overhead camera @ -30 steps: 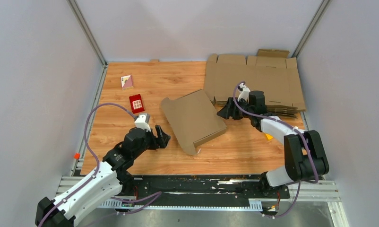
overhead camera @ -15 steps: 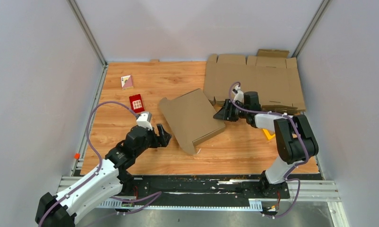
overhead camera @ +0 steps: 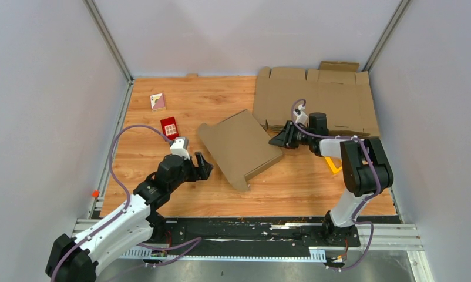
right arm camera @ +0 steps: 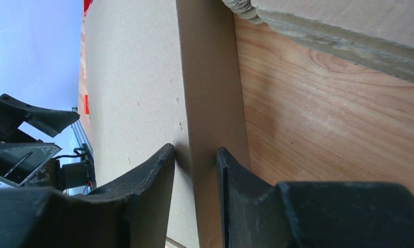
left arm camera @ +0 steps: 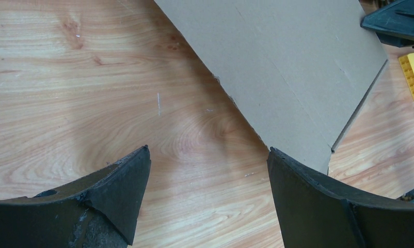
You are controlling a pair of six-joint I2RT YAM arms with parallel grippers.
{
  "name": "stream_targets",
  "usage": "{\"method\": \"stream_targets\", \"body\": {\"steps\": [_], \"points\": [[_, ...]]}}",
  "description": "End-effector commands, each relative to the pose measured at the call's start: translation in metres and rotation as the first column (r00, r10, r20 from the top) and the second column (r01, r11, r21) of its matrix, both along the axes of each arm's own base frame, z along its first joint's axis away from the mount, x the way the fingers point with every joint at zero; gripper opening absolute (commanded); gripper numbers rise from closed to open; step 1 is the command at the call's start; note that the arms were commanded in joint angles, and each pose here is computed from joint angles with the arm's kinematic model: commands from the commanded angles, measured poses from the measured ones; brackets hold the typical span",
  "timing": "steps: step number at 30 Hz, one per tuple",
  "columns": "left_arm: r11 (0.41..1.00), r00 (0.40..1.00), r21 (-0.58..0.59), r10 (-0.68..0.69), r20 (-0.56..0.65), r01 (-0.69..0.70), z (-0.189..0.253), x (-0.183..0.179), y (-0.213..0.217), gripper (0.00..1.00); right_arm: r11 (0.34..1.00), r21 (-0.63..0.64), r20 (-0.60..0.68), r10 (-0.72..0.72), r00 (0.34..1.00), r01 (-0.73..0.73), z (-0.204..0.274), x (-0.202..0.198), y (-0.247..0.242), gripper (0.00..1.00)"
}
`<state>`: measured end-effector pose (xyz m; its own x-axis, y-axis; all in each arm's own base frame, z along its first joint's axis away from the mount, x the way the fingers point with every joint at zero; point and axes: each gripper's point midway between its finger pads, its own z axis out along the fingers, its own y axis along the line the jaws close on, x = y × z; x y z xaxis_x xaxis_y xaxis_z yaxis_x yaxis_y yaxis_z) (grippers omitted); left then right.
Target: Fold the paper box
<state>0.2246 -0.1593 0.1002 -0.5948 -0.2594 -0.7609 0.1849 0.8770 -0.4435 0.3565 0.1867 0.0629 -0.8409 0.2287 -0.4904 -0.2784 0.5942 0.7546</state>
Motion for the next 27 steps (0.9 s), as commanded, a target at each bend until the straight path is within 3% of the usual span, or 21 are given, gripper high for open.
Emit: {"method": "stream_targets", "body": {"steps": [1, 18, 27], "points": [[1.0, 0.999, -0.022, 0.014, 0.047, -0.013, 0.012, 0.01, 0.0, 0.9, 0.996, -0.053, -0.053, -0.068, 0.996, 0.066, -0.026, 0.003, -0.018, 0.32], [0.987, 0.988, -0.086, 0.125, -0.087, -0.132, -0.024, 0.016, 0.025, 0.77, 0.986, -0.11, -0.073, -0.136, 0.988, 0.128, -0.04, 0.01, -0.038, 0.3], [0.983, 0.983, -0.181, 0.004, -0.182, -0.038, -0.038, 0.022, -0.01, 0.75, 0.984, -0.119, -0.083, -0.144, 0.986, 0.134, -0.045, 0.01, -0.04, 0.29]]}}
